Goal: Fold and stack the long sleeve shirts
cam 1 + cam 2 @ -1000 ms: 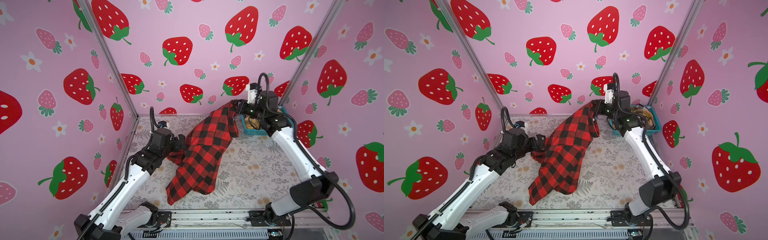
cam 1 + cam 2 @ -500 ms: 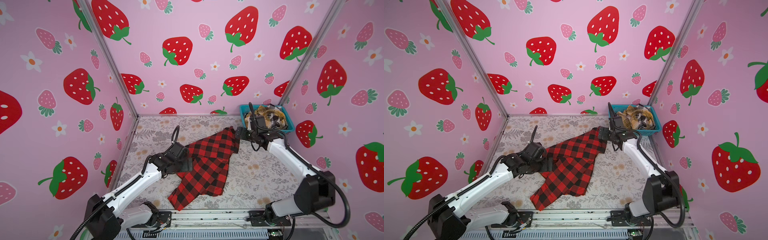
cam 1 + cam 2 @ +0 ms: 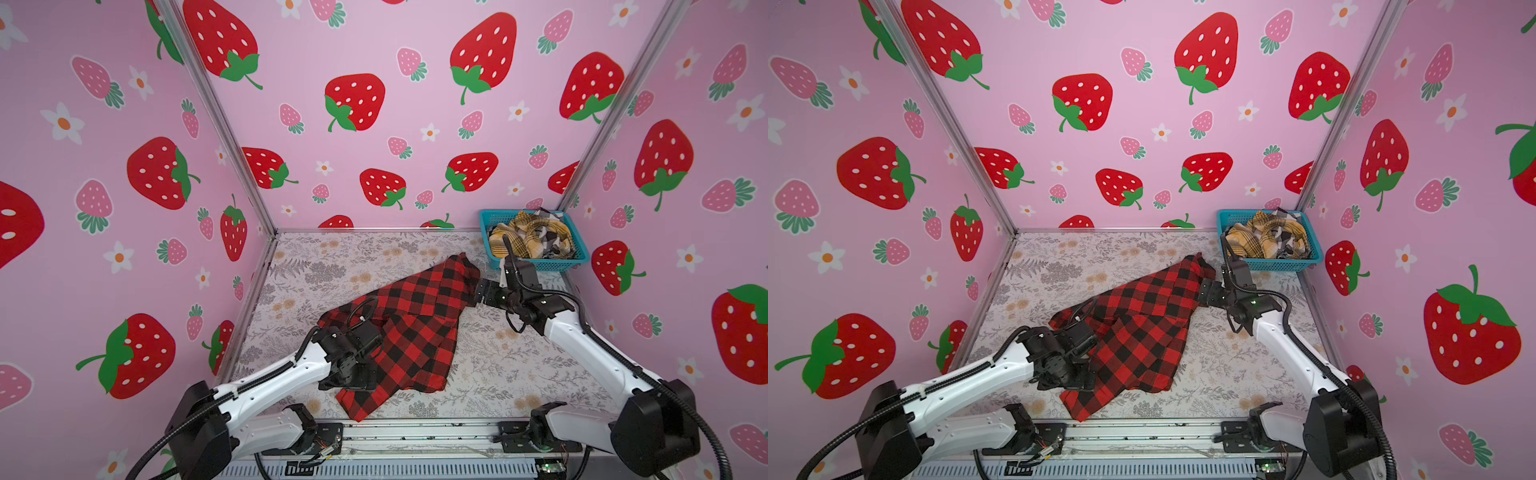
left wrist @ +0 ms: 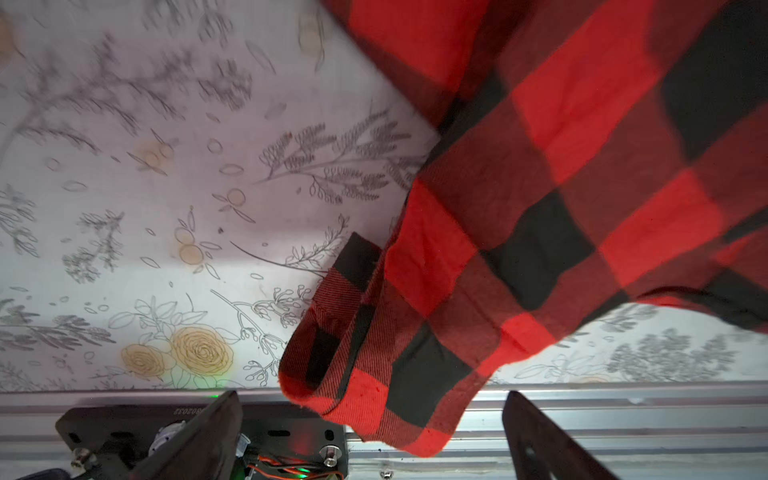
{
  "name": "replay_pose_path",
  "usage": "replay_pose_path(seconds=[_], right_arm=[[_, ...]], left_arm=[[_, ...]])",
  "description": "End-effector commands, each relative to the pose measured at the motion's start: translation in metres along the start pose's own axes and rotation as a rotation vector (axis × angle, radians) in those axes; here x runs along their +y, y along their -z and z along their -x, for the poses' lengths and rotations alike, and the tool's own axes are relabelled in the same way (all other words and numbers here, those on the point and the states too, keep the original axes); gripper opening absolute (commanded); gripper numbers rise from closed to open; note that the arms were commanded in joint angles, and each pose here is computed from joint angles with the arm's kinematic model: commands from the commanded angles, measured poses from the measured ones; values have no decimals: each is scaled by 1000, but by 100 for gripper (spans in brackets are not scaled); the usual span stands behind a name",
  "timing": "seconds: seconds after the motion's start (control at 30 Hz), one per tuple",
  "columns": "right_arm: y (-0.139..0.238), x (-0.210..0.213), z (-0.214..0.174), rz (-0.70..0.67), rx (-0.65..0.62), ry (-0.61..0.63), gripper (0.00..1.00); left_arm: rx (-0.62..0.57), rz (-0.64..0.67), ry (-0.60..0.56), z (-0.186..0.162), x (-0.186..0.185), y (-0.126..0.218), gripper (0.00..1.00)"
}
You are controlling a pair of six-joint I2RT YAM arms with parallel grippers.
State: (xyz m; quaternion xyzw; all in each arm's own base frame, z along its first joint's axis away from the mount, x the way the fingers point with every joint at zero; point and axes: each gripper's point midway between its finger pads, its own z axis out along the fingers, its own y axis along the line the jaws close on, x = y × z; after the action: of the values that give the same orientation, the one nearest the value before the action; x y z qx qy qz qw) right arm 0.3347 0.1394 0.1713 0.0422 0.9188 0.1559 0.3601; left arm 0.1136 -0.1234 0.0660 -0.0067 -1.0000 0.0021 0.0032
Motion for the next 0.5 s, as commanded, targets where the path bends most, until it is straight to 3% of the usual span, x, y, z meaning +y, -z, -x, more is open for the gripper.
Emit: replay_pose_path(seconds=[0.0, 0.13, 0.2, 0.3, 0.4, 0.47], right_arm=[[2, 2, -6, 22, 17, -27, 93], [-1, 2, -12, 25, 40, -30, 93], [-4, 1, -14, 22, 52, -27, 92], [-8, -1, -16, 10, 65, -19, 91], [-7, -1, -11, 3, 59, -11, 90], [-4, -3, -7, 1, 49, -10, 90]], left_arm=[[33, -29, 19, -7, -4, -2, 98], [83, -42, 7, -6, -10, -10, 80], [127, -86, 11, -6, -17, -14, 53], [172, -152, 23, -3, -27, -16, 3], [137, -156, -24, 13, -36, -1, 0], [54, -170, -55, 39, -48, 32, 0]])
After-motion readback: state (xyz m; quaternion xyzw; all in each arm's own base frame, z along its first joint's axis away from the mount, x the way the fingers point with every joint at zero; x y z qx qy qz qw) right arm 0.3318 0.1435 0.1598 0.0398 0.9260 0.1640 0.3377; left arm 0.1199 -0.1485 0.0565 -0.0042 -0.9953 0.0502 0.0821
